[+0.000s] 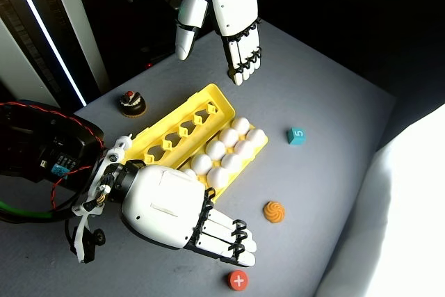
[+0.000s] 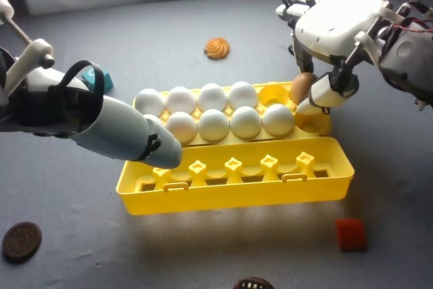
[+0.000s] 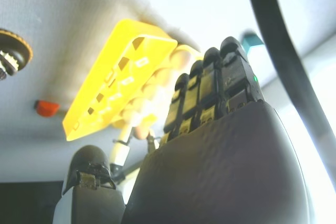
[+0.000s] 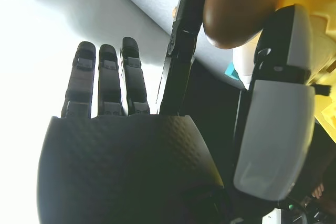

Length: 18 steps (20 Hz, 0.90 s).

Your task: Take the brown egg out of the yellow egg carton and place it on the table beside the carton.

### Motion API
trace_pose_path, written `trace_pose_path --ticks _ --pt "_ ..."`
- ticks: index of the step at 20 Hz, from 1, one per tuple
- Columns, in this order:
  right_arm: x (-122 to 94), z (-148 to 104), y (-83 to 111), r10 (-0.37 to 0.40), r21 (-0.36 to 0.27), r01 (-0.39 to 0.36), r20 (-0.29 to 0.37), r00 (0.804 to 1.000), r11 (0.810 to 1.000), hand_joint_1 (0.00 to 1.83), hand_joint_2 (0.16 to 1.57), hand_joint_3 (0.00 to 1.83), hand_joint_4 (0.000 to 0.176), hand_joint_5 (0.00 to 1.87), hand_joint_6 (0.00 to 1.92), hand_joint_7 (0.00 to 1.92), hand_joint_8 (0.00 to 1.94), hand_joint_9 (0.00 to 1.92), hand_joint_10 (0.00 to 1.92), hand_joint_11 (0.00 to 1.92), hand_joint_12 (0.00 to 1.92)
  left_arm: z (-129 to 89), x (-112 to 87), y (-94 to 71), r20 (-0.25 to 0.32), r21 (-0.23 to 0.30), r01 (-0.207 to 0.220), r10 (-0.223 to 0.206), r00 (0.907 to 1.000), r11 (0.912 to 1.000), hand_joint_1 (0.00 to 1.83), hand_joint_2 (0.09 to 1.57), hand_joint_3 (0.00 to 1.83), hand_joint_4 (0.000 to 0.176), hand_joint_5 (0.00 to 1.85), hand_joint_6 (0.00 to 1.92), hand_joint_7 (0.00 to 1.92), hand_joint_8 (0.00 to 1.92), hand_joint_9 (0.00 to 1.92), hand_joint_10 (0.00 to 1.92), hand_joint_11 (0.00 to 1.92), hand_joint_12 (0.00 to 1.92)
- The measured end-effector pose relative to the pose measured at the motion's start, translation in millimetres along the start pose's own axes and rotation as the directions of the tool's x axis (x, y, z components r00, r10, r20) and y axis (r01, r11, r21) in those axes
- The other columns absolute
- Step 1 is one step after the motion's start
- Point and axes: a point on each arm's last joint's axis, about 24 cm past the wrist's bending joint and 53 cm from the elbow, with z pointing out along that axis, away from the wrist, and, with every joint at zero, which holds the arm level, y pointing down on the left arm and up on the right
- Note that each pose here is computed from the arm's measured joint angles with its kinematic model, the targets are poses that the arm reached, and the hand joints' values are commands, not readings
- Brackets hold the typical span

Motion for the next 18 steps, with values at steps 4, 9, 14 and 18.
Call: trace_pose_path --ticks 4,9,14,18 --pt "0 0 -0.1 0.000 0.000 0.000 0.001 1.000 1.000 1.08 1.02 0.00 0.176 1.20 0.61 0.16 0.00 0.00 0.00 0.00 0.00 0 0.0 0.0 0.000 0.000 0.000 0.000 1.0000 1.0000 0.00 1.04 0.02 0.000 0.00 0.00 0.00 0.00 0.00 0.00 0.00 0.00" --pt "-16 0 7.3 0.005 -0.012 -0.005 0.029 1.000 1.000 1.08 1.02 0.00 0.176 1.21 0.58 0.17 0.02 0.00 0.00 0.00 0.00 0 -0.1 0.0 0.000 0.000 0.000 0.000 1.0000 1.0000 0.00 1.03 0.01 0.000 0.00 0.00 0.00 0.00 0.00 0.00 0.00 0.00" --pt "-42 -9 -0.9 -0.021 0.000 0.021 0.070 0.997 1.000 1.09 1.02 0.00 0.153 1.20 0.60 0.14 0.00 0.00 0.00 0.00 0.00 0 -0.1 0.0 0.000 0.000 0.000 0.000 1.0000 1.0000 0.00 1.03 0.01 0.000 0.00 0.00 0.00 0.00 0.00 0.00 0.00 0.00" --pt "-51 -20 -31.8 -0.070 0.054 0.066 0.084 0.994 0.996 1.11 1.01 0.00 0.112 1.24 0.53 0.14 0.00 0.00 0.00 0.00 0.00 0 -0.3 0.2 0.001 -0.001 0.000 0.000 1.0000 1.0000 0.00 1.04 0.01 0.000 0.00 0.00 0.00 0.00 0.00 0.00 0.00 0.00"
